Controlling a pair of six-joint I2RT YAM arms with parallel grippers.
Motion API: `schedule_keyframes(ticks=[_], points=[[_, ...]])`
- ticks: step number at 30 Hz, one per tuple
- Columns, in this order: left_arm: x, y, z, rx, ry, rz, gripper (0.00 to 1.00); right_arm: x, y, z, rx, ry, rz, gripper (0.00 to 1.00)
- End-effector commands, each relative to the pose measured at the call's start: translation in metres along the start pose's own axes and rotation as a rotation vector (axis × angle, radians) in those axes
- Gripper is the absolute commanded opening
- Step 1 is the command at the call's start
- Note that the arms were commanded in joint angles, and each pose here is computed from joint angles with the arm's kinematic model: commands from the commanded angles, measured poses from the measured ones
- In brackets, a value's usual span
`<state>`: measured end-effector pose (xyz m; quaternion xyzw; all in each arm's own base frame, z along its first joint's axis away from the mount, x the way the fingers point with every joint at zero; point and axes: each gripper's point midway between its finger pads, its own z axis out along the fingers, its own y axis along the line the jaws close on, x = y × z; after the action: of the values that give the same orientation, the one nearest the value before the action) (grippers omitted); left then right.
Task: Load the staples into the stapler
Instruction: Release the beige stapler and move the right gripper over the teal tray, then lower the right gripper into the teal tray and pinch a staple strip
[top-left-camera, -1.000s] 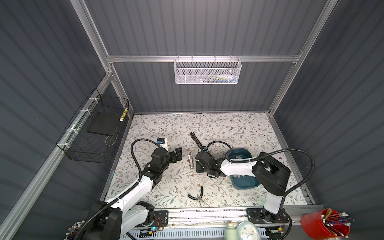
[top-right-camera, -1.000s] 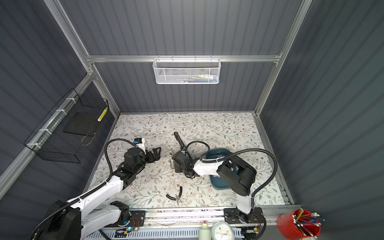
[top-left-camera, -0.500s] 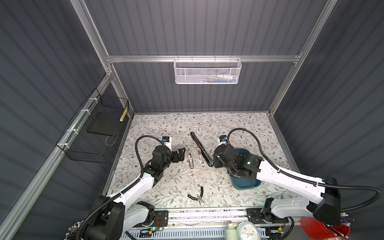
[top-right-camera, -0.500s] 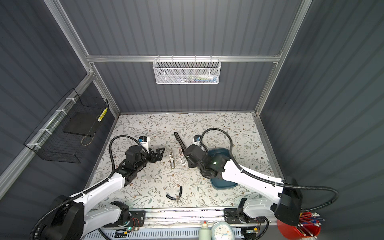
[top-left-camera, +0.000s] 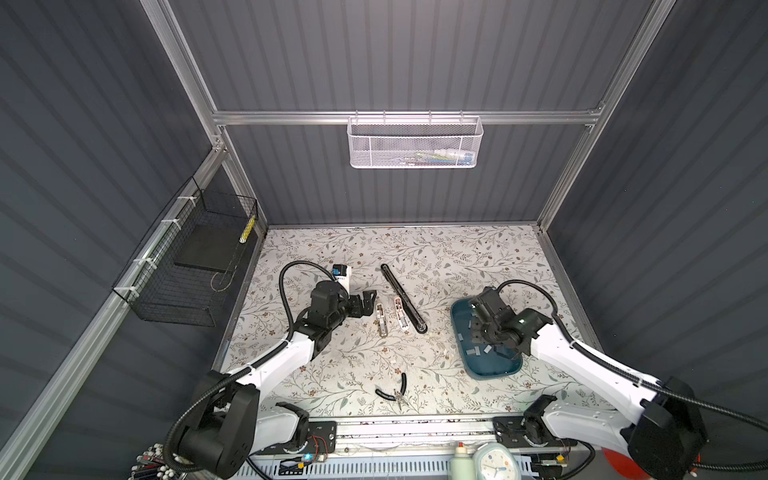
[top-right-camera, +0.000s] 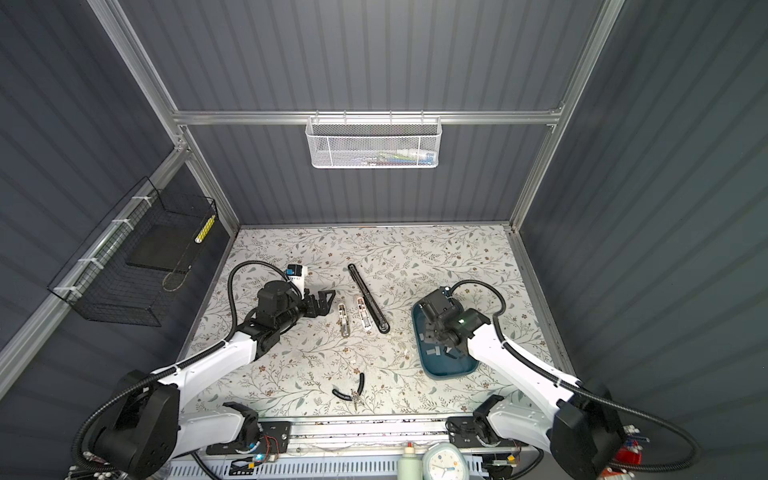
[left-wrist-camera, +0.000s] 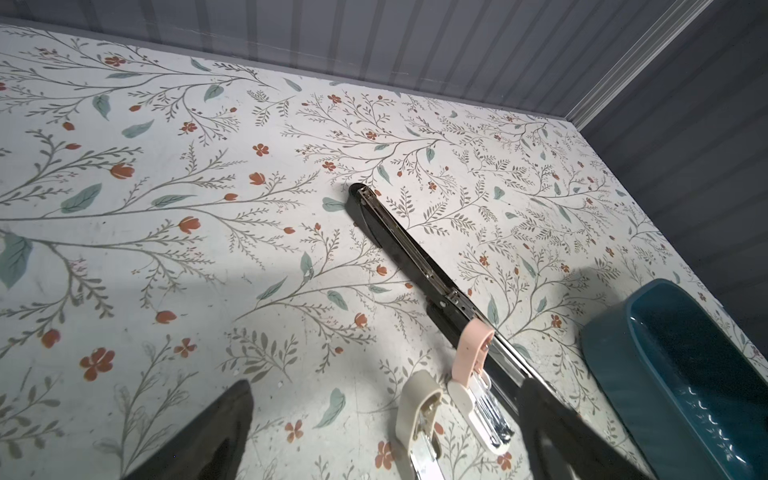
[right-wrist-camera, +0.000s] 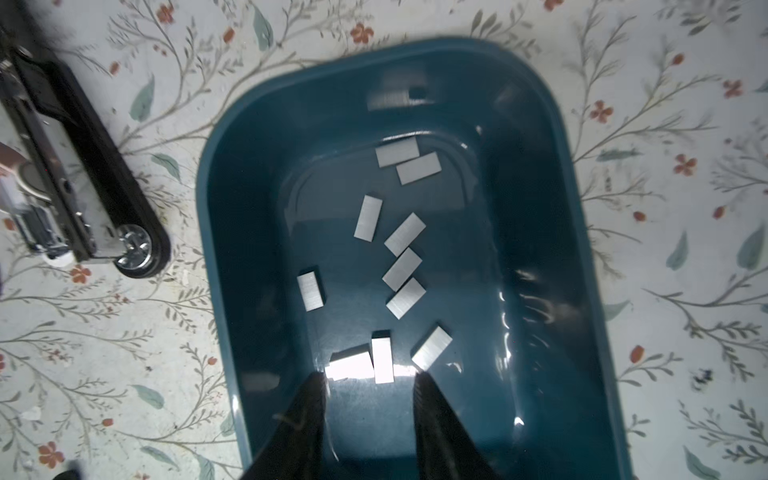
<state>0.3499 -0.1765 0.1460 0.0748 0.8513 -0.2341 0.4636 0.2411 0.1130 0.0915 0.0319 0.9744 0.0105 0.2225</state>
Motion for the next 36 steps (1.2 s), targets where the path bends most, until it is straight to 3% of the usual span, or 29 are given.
schedule_keyframes(ticks=[1,11,20,36], points=[[-0.013,-0.007,0.011,0.038,-0.006,0.022,0.99,-0.002,0.009,0.010,-0.052,0.029,-0.010,0.39],[-0.016,-0.003,0.037,0.018,0.025,0.017,0.99,-0.021,0.016,0.049,-0.109,0.067,0.034,0.37],[-0.016,-0.002,0.025,0.005,0.012,0.026,0.99,-0.035,-0.001,0.078,-0.038,0.071,0.062,0.34],[-0.012,-0.004,0.024,0.018,0.023,0.025,0.99,-0.042,0.000,0.092,-0.032,0.079,0.057,0.32]])
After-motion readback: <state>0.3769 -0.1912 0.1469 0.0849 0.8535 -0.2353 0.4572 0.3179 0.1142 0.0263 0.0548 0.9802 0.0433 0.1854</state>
